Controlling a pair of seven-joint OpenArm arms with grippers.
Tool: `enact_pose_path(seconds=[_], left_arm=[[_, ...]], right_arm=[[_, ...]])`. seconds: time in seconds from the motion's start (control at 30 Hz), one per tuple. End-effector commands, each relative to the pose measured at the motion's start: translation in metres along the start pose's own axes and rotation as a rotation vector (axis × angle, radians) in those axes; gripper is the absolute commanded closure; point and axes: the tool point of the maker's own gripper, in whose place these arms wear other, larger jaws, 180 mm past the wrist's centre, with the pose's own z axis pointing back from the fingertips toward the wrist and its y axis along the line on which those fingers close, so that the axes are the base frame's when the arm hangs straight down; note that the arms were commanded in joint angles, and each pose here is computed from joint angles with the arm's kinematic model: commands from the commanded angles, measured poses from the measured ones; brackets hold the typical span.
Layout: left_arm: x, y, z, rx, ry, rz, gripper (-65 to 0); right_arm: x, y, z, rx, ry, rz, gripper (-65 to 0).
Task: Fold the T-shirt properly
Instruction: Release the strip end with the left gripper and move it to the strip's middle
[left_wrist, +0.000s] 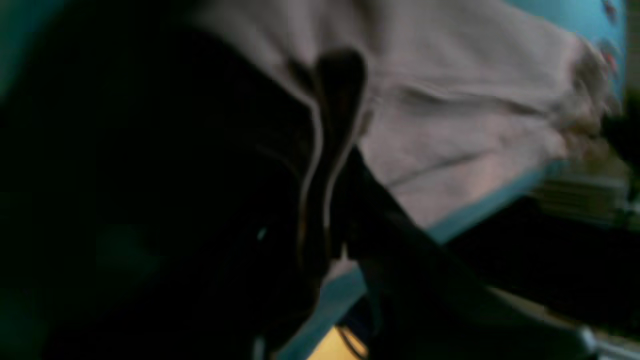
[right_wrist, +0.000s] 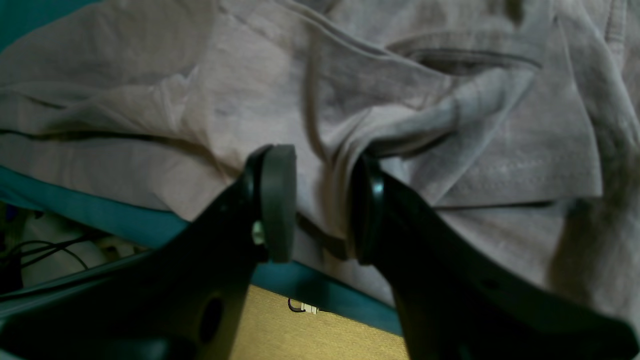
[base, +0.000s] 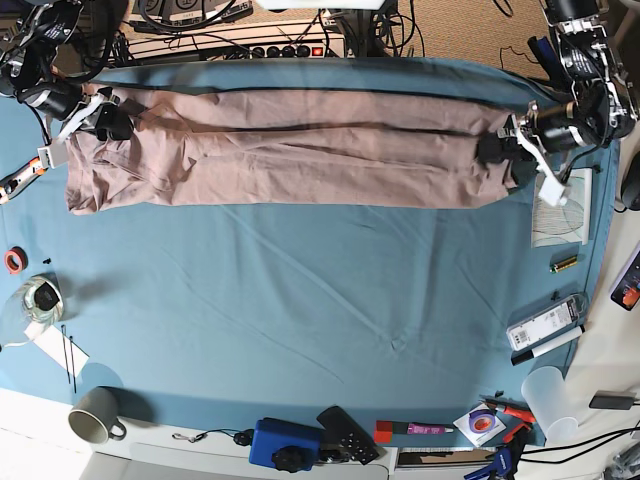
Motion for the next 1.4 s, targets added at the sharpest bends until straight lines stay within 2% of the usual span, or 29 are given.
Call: enact_pose_path(seconds=[0.0,0.07,0.33,0.47,0.53,0.6,0.97,1.23,1.37], left_arm=[[0.022,-0.014,0.005,-0.042,-0.056,-0.054,0.0],[0.033,-0.026,0.008,-0.077,-0.087,-0.099,0.0],[0.052,-0.052,0.018,-0.078,-0.136,-0.227,0.0],[0.052,-0.078,0.014,-0.114,-0.121,-0.325,0.0],[0.044,-0.098,0.005,-0.164,-0.087,-0.411,0.0],[0.034,-0.119,-0.006,-0.222,-0.05,-0.453,0.0],[0.016,-0.206,-0.068,-0.392,-0.057,-0.523,0.0],[-0.004,-0.262,-0.11,-0.402,-0.042,-0.625,0.0],[-0.012,-0.282,-0.125,-0.363,-0.039,-0.676,0.0]], right_arm=[[0.014,0.0,0.007,0.0,-0.042,0.026,-18.9],[0.014,0.0,0.007,0.0,-0.042,0.026,-18.9],[0.016,0.0,0.006,0.0,-0.047,0.027,-18.9],[0.02,0.0,0.006,-0.002,-0.061,0.031,-18.9],[0.025,0.0,0.006,-0.001,-0.073,0.035,-18.9],[0.03,0.0,0.005,-0.005,-0.083,0.042,-18.9],[0.044,-0.004,0.003,-0.029,-0.105,0.062,-18.9],[0.044,-0.005,0.003,-0.033,-0.102,0.063,-18.9],[0.043,-0.005,0.003,-0.033,-0.102,0.062,-18.9]])
